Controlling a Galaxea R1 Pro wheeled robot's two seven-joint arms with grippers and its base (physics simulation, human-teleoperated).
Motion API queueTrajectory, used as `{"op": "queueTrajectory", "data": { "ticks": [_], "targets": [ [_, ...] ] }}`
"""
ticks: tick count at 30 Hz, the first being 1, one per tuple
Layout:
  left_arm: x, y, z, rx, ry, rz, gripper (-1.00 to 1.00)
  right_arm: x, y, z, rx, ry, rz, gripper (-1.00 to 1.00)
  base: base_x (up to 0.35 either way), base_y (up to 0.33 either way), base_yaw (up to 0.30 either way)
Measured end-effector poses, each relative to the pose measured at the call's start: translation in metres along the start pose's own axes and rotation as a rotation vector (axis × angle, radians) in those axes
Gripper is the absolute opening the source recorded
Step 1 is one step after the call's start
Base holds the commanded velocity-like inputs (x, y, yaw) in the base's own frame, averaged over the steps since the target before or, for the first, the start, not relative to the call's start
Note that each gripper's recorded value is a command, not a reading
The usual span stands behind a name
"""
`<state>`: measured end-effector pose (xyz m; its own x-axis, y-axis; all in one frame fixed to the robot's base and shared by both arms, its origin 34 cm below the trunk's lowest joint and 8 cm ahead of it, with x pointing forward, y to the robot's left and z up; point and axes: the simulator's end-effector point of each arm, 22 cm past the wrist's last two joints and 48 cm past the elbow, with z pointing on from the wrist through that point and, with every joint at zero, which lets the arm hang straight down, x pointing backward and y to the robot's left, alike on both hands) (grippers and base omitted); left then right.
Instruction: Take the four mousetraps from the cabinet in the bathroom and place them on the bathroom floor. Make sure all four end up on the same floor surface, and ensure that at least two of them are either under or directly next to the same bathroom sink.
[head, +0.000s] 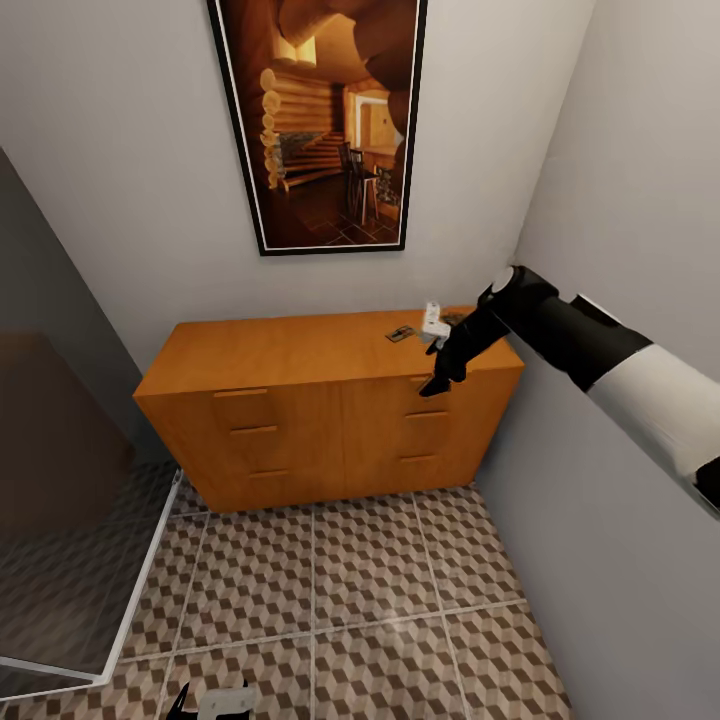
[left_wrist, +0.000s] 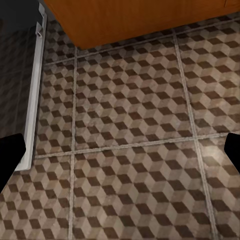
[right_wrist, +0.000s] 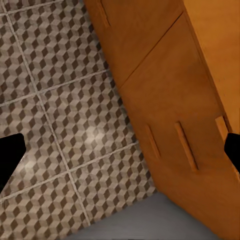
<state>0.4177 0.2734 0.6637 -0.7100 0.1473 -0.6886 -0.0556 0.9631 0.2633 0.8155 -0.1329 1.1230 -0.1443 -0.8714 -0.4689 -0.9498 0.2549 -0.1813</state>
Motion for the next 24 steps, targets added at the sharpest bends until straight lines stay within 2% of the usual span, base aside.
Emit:
{"op": "queueTrajectory", "data": {
  "ticks": [9, 15, 24],
  "targets": [
    [0.0, 0.001, 0.0, -0.001, 0.0, 0.001, 1.0, 0.015, 0.027, -0.005, -0.145, 0.019, -0.01, 1.0, 0.0, 0.0, 0.0],
    [0.0, 0.001, 0.0, -0.001, 0.0, 0.001, 1.0, 0.018, 0.029, -0.006, -0.158, 0.037, -0.019, 1.0, 0.0, 0.0, 0.0],
    [0.0, 0.001, 0.0, -0.001, 0.0, 0.001, 1.0, 0.028, 0.023, -0.005, -0.125, 0.095, -0.043, 1.0, 0.0, 0.0, 0.0]
  ]
}}
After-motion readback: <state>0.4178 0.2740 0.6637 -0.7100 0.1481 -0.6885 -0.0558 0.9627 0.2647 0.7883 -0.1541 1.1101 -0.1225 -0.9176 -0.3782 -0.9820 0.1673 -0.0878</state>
